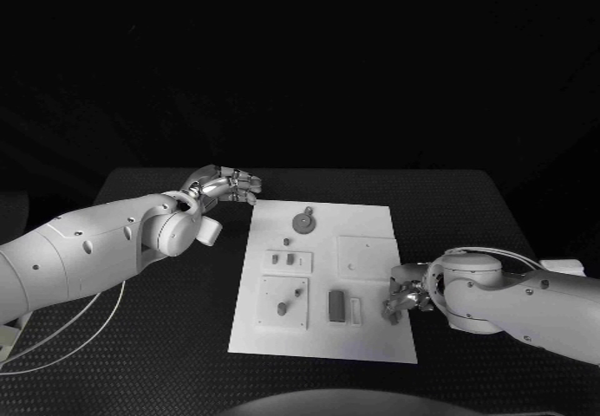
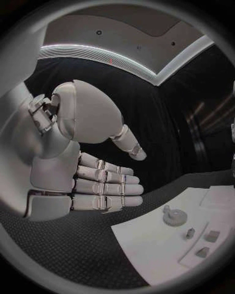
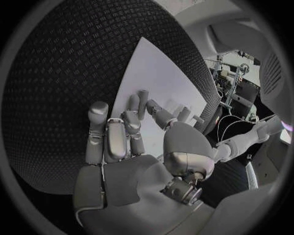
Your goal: Assemble the parts on the task board
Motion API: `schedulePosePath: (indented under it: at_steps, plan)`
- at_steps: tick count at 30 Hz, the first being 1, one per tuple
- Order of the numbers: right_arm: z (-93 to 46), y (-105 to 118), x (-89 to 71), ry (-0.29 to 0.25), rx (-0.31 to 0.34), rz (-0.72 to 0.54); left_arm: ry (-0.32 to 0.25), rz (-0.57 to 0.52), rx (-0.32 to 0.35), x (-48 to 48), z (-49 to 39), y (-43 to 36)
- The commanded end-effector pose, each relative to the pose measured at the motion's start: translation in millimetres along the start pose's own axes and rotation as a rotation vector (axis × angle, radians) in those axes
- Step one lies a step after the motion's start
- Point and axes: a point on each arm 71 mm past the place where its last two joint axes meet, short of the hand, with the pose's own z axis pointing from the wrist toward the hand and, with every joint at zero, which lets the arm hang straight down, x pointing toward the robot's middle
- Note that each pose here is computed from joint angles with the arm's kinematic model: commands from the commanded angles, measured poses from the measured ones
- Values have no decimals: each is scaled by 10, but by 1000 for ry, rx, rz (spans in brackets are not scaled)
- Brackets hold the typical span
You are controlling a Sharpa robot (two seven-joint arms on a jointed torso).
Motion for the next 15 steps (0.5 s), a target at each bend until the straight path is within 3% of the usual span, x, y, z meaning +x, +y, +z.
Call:
schedulePosePath:
  at_steps: [1, 10, 15]
  plan:
    - [42, -16, 125, 13, 19, -50, 12, -9, 7, 15, 1, -13]
    - [33, 6, 123, 0, 11, -45, 13, -9, 7, 18, 1, -13]
    - [21, 20, 136, 11, -7, 22, 13, -9, 5, 15, -2, -11]
